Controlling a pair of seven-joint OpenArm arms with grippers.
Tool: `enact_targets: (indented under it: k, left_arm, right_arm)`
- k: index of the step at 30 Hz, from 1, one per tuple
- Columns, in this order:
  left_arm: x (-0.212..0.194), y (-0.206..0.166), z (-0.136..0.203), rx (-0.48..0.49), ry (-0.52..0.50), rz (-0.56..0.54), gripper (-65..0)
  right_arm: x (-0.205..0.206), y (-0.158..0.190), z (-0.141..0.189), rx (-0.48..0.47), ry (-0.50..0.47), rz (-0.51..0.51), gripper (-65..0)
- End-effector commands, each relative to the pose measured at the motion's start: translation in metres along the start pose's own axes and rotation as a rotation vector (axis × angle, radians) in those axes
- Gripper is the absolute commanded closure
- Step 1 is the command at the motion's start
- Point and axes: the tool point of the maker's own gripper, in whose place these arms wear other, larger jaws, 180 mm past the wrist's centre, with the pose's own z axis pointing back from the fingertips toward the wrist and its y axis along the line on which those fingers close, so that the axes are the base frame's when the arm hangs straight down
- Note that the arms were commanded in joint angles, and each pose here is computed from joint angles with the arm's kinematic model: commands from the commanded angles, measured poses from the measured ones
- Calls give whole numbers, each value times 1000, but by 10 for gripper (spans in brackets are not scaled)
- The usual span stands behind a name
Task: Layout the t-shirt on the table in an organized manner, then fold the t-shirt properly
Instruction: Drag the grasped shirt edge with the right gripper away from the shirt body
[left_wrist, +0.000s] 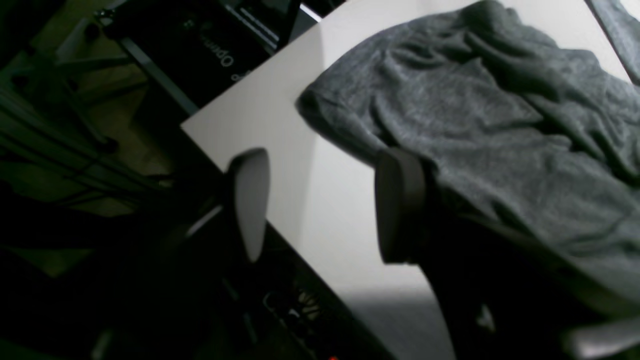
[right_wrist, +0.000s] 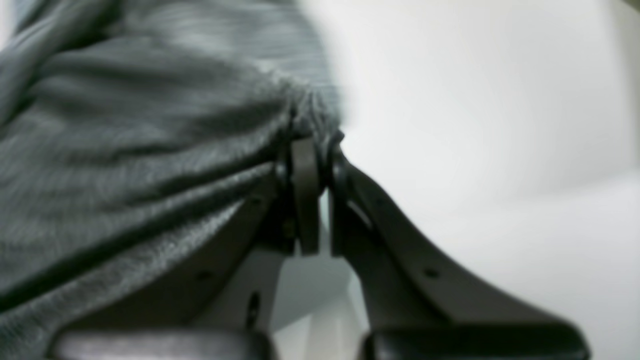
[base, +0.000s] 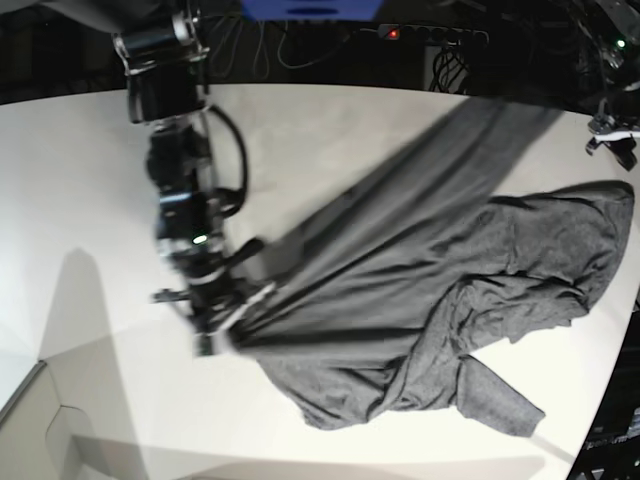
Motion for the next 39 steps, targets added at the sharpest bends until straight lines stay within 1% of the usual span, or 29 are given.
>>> enact_targets:
  k: [1,4,6,8,10,13,21,23,25,32,34,36,39]
  left_arm:
    - [16,-1,1,-1,-56,-4,-331]
    - [23,-5,-2,-9,-74,8,-332]
    - [26,-7,-3,-12,-82,9,-332]
    - [28,-10,-4,-18,-88,13,-332]
    - [30,-12,-5,-21,-92,22,-332]
    - [29,-15,-6,-27,-93,32,-332]
    - [15,-87,-8,-213,-52,-7,-332]
    - [19,-101,-8,-246,-62,0,-332]
    - [22,-106,-10,-255,-68,10,-332]
    - [22,-124,-40,-268,-47,76,-332]
    - [34,-131,-46,-281,-71,86,-332]
    - [46,-150,-52,-323,-89,78,-332]
    - [58,-183,-62,-396,-97,31,-332]
  right_arm:
    - [35,-18,-1,-38,-89,-11,0]
    - [35,-65,-3,-129,-76,-45,0]
    - [44,-90,-4,-172,-87,-42,0]
    - [37,-103,-8,-192,-60,-36,0]
    - [38,-111,-12,-204,-51,-28,0]
    - [29,-115,-17,-208,-24,-29,0]
    - [25,-113,-17,-206,-11,-29,0]
    - [25,-113,-17,-205,-11,-28,0]
    - [24,-112,-17,-203,-10,-26,0]
    - [18,-111,-17,-201,3,-27,0]
    - [16,-110,-16,-200,7,-25,0]
    - [15,-110,-16,-201,9,-24,0]
    - [14,-110,-16,-200,11,-25,0]
